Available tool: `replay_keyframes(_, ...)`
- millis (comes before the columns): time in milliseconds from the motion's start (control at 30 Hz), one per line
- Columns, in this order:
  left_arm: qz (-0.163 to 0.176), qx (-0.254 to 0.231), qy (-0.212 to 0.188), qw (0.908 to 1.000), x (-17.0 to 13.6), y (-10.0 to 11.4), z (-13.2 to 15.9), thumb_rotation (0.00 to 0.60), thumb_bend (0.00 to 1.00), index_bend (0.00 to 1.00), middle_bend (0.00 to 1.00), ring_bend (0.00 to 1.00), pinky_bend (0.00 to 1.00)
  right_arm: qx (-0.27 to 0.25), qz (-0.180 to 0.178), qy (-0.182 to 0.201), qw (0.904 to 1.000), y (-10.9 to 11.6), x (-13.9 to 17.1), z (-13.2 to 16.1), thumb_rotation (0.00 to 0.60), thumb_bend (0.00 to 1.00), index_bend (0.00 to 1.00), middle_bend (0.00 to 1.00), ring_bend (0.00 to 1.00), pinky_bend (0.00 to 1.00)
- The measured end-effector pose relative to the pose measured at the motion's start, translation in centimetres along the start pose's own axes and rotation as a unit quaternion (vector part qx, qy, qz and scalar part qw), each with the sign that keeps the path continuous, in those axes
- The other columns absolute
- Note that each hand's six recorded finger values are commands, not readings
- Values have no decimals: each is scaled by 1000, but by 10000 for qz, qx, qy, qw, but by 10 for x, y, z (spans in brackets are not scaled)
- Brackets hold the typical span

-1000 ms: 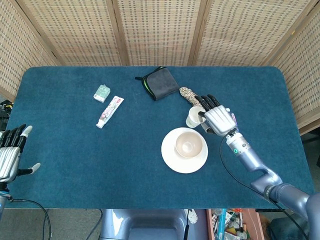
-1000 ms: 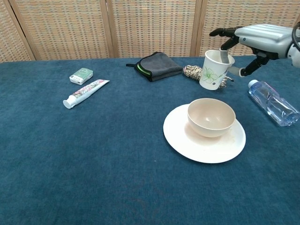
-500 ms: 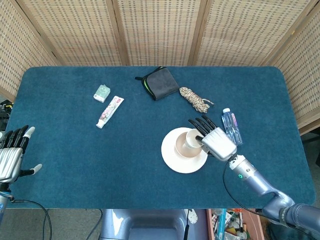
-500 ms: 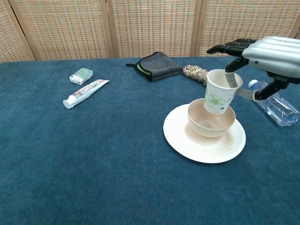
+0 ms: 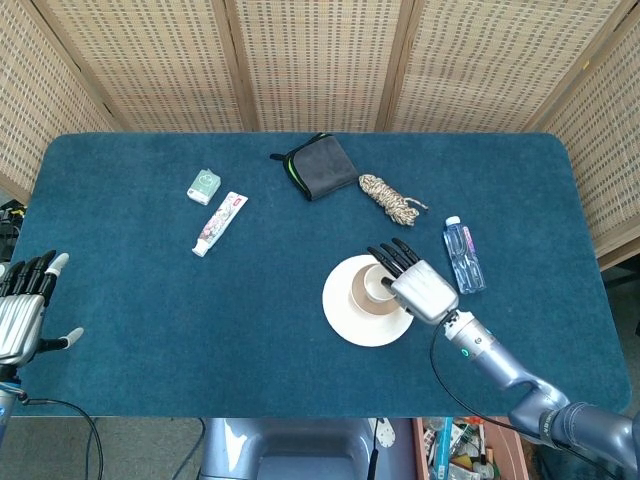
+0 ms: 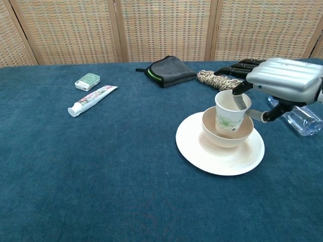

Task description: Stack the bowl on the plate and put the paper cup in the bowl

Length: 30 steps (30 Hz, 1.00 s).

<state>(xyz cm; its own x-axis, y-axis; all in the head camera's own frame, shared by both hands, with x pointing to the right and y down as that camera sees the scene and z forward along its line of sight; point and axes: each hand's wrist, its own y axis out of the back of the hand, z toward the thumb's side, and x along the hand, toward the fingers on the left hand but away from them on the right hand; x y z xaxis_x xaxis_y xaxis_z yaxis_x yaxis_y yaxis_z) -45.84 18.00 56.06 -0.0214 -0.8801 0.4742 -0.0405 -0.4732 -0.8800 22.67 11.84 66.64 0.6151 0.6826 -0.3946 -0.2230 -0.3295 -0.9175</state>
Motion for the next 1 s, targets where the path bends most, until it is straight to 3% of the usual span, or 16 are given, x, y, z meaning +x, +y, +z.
replay_keyframes(267,-30,-13,-30,10000,0,-1,1,600,0,0,0,0,0,59,250,-2,9997,-11,-2,0,600,452,580,0,0,0)
replay_keyframes(333,-40,-16,-33,10000,0,-1,1,600,0,0,0,0,0,32,302,32,9995,-13,-1,3,600,439,521,0,0,0)
replay_keyframes(500,-57,-32,-31,10000,0,-1,1,600,0,0,0,0,0,30,360,46,9993,-14,2,5,600,326,216,0,0,0)
replay_keyframes(600,-52,-46,-34,10000,-1,0,1,600,0,0,0,0,0,24,351,36,9994,-13,5,6,600,311,126,0,0,0)
replay_keyframes(900,-65,-68,-76,9999,-3,0,1,600,0,0,0,0,0,-86,48,-58,9999,7,24,4,600,305,115,0,0,0)
replay_keyframes(1000,-47,-73,-95,9999,-4,-1,1,600,0,0,0,0,0,-163,-137,-171,9996,19,40,-1,600,227,96,0,0,0)
